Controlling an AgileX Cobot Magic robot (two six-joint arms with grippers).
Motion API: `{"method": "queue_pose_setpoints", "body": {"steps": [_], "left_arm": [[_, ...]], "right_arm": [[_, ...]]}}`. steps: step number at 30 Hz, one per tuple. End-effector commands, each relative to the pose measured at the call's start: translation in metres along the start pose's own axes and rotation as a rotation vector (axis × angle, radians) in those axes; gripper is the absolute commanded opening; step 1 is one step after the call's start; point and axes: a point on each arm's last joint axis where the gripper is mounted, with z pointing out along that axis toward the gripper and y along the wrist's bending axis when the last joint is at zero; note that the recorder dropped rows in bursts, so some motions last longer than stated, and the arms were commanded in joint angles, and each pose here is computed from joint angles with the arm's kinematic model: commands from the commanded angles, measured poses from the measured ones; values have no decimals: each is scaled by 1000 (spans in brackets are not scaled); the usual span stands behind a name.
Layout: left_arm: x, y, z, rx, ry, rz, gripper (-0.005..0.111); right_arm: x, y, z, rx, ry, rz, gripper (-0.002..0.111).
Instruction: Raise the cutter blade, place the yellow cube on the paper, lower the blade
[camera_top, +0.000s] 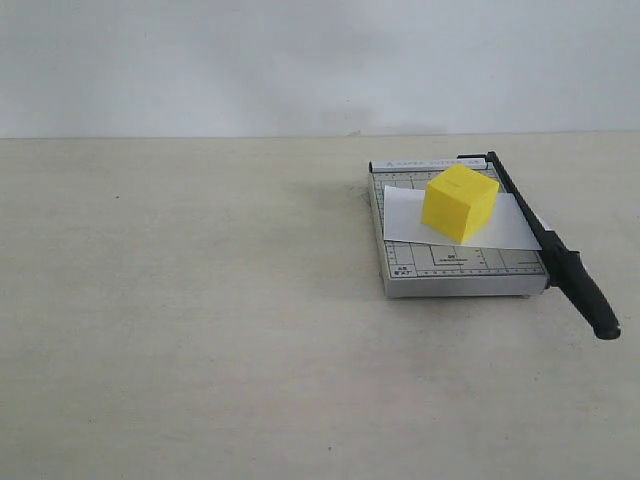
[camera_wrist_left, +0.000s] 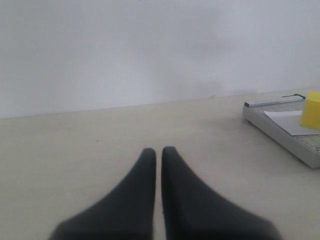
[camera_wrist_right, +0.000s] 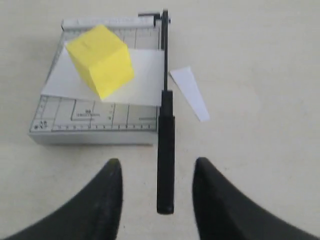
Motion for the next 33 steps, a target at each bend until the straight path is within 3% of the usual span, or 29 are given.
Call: {"method": "queue_pose_setpoints", "body": {"steps": [1, 6, 12, 17, 23, 33], "left_arm": [[1, 0, 0, -2, -6, -7, 4], [1, 0, 0, -2, -6, -7, 4], [1, 0, 0, -2, -6, -7, 4], [1, 0, 0, -2, -6, -7, 4], [1, 0, 0, -2, -6, -7, 4], [1, 0, 0, -2, -6, -7, 4]], "right_arm": [[-8, 4, -42, -6, -222, -67, 0], [5, 14, -105, -53, -483, -114, 1], [34, 22, -134, -103, -515, -168, 1], [38, 23, -135, -114, -492, -168, 1], [38, 22, -135, -150, -485, -19, 1], [37, 22, -135, -151, -490, -12, 1]]}}
